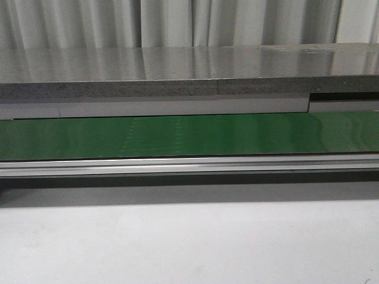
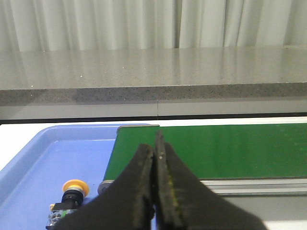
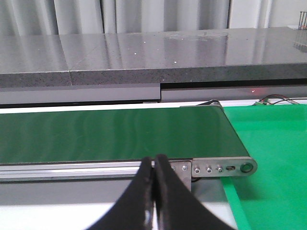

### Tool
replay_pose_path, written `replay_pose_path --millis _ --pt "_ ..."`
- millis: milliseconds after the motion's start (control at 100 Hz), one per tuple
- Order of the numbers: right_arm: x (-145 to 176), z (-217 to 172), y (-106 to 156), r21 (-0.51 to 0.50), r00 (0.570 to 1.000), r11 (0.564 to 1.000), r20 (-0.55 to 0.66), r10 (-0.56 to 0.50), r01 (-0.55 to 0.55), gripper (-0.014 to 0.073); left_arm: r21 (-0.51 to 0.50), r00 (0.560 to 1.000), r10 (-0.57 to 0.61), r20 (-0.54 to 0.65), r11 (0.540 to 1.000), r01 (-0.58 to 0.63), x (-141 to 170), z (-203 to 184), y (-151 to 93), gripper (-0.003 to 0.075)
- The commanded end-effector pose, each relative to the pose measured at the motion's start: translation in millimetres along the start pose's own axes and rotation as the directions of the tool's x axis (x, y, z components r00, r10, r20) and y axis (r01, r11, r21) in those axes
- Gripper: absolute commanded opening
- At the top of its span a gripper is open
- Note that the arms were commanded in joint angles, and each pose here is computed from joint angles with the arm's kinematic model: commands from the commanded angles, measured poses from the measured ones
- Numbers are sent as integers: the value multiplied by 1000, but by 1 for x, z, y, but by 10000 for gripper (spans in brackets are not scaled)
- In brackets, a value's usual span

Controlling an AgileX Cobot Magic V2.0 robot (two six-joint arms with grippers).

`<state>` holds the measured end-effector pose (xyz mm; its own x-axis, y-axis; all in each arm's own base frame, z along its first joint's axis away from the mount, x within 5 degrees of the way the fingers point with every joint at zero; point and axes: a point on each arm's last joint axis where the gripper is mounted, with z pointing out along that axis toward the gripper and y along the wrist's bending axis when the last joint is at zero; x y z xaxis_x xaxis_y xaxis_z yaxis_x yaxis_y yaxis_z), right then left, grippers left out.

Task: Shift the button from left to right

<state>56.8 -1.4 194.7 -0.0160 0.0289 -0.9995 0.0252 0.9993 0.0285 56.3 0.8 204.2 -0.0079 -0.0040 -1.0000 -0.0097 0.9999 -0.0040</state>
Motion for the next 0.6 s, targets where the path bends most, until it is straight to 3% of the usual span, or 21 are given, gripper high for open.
replay_pose_path --millis 0,370,590 --pt "-15 -3 0 0 994 1000 109 0 0 -68 8 999 -13 52 1000 12 8 0 -1 -21" --pt "-15 -3 0 0 994 1000 109 0 0 -68 8 998 -13 57 1000 12 7 -1 -1 -21" --pt "-15 -3 0 0 994 1000 109 0 0 -68 20 988 -79 129 997 77 -22 -5 -1 -20"
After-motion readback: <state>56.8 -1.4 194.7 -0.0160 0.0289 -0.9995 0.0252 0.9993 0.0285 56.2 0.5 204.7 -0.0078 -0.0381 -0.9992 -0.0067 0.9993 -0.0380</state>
